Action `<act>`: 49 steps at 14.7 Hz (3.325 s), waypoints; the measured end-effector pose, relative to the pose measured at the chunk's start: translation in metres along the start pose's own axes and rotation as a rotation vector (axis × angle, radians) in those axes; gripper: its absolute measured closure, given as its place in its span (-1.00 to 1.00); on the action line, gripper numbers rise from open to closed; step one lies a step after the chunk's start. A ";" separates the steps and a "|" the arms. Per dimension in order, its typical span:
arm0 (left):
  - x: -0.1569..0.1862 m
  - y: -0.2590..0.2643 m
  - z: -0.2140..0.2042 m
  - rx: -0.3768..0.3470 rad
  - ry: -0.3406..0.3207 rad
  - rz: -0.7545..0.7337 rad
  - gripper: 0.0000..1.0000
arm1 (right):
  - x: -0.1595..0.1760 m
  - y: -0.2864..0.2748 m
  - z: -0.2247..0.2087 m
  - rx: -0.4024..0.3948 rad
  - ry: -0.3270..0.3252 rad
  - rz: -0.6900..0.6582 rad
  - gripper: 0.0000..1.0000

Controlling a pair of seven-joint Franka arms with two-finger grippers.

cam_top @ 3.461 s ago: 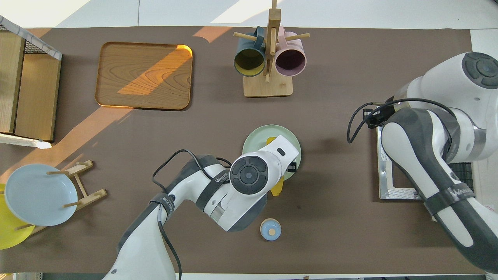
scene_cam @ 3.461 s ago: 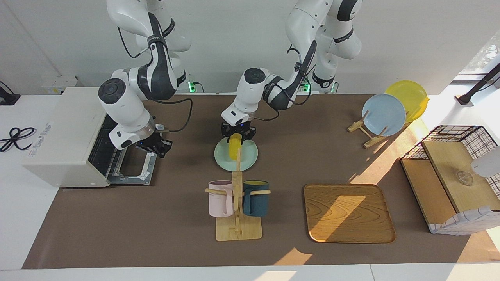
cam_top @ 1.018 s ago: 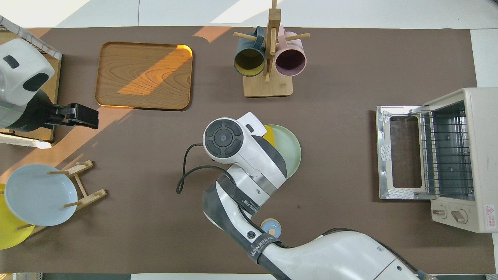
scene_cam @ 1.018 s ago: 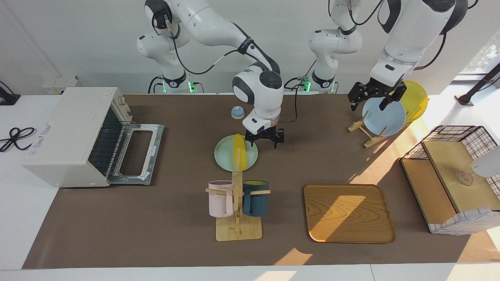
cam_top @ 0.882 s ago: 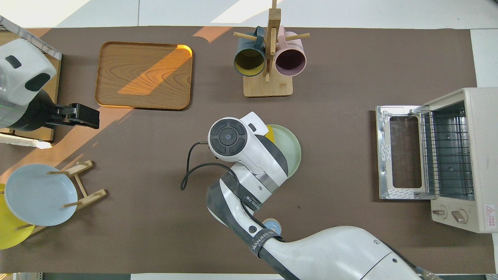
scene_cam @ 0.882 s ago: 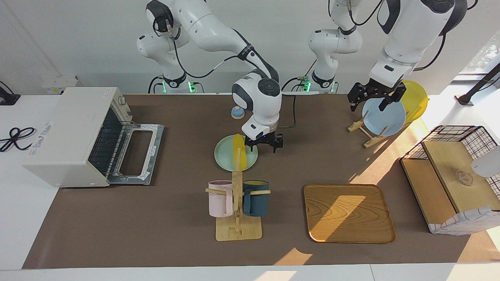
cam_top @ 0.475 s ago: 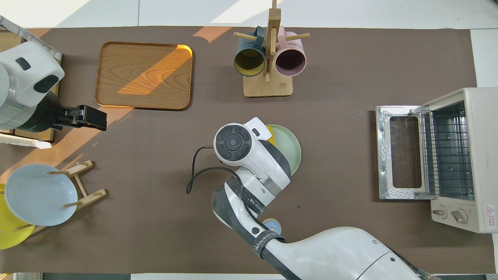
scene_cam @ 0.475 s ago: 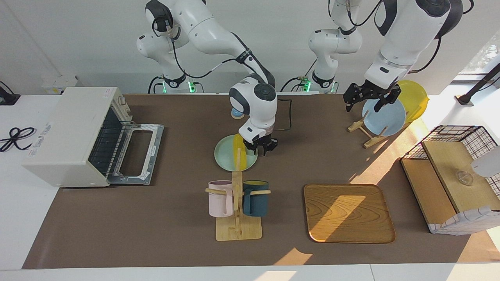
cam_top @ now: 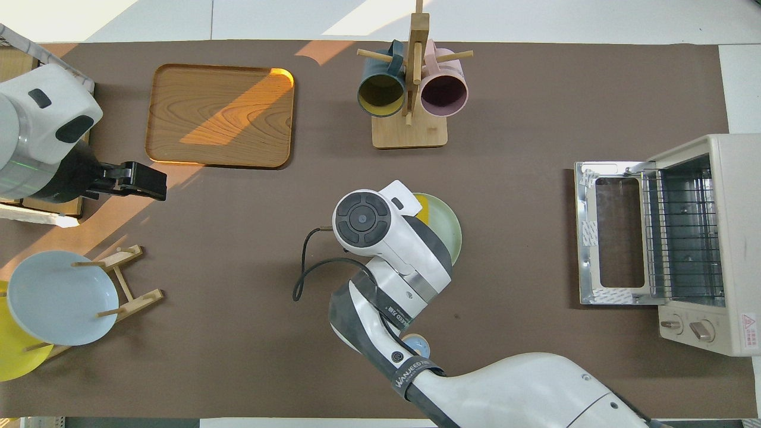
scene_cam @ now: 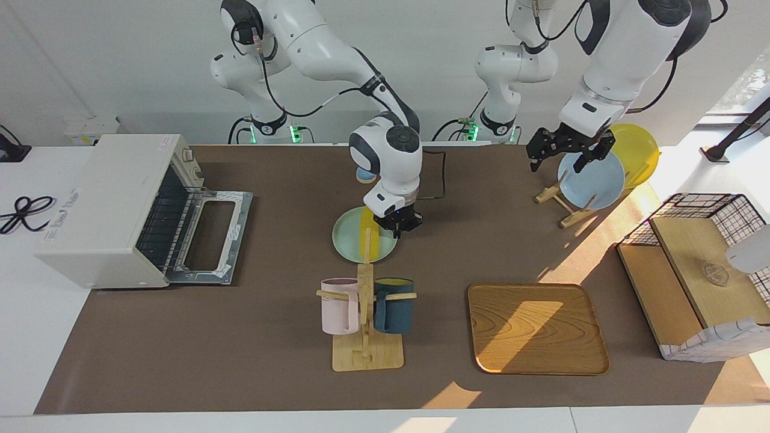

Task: Put corn in oven
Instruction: 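Carry the plate with corn into the open oven with the right gripper, then release the plate inside the oven and withdraw the right gripper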

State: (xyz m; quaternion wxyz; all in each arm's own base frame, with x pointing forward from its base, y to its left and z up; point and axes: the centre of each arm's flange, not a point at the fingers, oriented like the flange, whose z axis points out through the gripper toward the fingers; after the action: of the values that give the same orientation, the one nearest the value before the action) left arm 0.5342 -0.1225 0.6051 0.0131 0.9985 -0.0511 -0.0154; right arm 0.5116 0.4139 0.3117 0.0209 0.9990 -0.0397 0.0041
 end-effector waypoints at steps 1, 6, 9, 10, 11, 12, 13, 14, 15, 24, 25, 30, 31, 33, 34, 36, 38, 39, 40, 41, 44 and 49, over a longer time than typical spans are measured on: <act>0.000 0.000 0.000 0.000 0.000 -0.001 -1.00 | 0.005 0.001 -0.011 -0.031 -0.007 -0.024 0.89; 0.001 -0.006 -0.001 -0.001 0.002 -0.011 -1.00 | 0.036 0.025 -0.070 -0.151 -0.007 -0.083 0.95; 0.001 -0.008 -0.001 -0.001 0.002 -0.015 -1.00 | 0.059 0.078 -0.094 -0.186 -0.054 -0.115 0.95; 0.001 -0.008 -0.001 -0.001 0.002 -0.015 -1.00 | 0.068 0.102 -0.104 -0.194 -0.071 -0.115 0.95; 0.001 -0.008 -0.001 -0.001 0.002 -0.015 -1.00 | 0.076 0.129 -0.113 -0.198 -0.086 -0.114 0.95; 0.001 -0.008 -0.001 -0.001 0.002 -0.015 -1.00 | 0.082 0.157 -0.120 -0.199 -0.099 -0.116 0.95; 0.001 -0.008 -0.001 -0.001 0.002 -0.015 -1.00 | 0.086 0.185 -0.124 -0.200 -0.114 -0.119 0.95; 0.001 -0.008 -0.001 -0.001 0.002 -0.015 -1.00 | 0.088 0.212 -0.125 -0.201 -0.133 -0.126 0.95; 0.001 -0.008 -0.001 -0.001 0.002 -0.015 -1.00 | 0.089 0.239 -0.123 -0.201 -0.153 -0.132 0.95; 0.001 -0.008 -0.001 -0.001 0.002 -0.015 -1.00 | 0.102 0.415 -0.084 -0.152 -0.251 -0.131 0.95; 0.001 -0.008 -0.001 -0.001 0.002 -0.015 -1.00 | 0.101 0.426 -0.079 -0.147 -0.251 -0.132 0.95; 0.001 -0.008 -0.001 -0.001 0.002 -0.015 -1.00 | 0.083 0.443 -0.052 -0.129 -0.209 -0.172 0.95; 0.001 -0.008 -0.001 -0.001 0.002 -0.015 -1.00 | 0.079 0.450 -0.050 -0.125 -0.197 -0.179 0.95; 0.001 -0.008 -0.001 -0.001 0.002 -0.015 -1.00 | 0.075 0.458 -0.050 -0.123 -0.187 -0.182 0.95; 0.001 -0.008 -0.001 -0.001 0.002 -0.015 -1.00 | 0.074 0.460 -0.051 -0.123 -0.187 -0.180 0.95; 0.001 -0.008 -0.001 -0.001 0.002 -0.015 -1.00 | 0.073 0.460 -0.050 -0.123 -0.186 -0.180 0.95; 0.001 -0.008 -0.001 -0.001 0.002 -0.015 -1.00 | 0.073 0.461 -0.049 -0.122 -0.188 -0.178 0.89; 0.001 -0.008 -0.001 -0.001 0.002 -0.015 -1.00 | 0.072 0.462 -0.048 -0.122 -0.189 -0.177 0.74; 0.001 -0.008 -0.001 -0.001 0.002 -0.015 -1.00 | 0.072 0.462 -0.047 -0.121 -0.189 -0.177 0.54; 0.001 -0.008 -0.001 -0.001 0.002 -0.015 -1.00 | 0.072 0.462 -0.047 -0.121 -0.189 -0.178 0.34; 0.001 -0.008 -0.001 -0.001 0.002 -0.015 -1.00 | 0.073 0.459 -0.049 -0.122 -0.183 -0.182 0.27; 0.001 -0.008 -0.001 -0.001 0.002 -0.015 -1.00 | 0.085 0.436 -0.078 -0.101 -0.180 -0.188 0.35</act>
State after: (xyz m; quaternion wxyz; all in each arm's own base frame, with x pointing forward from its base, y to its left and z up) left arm 0.5358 -0.1144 0.6057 0.0134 0.9989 -0.0435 -0.0144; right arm 0.5616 -0.0241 0.4082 0.0678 0.9923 0.0523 -0.0894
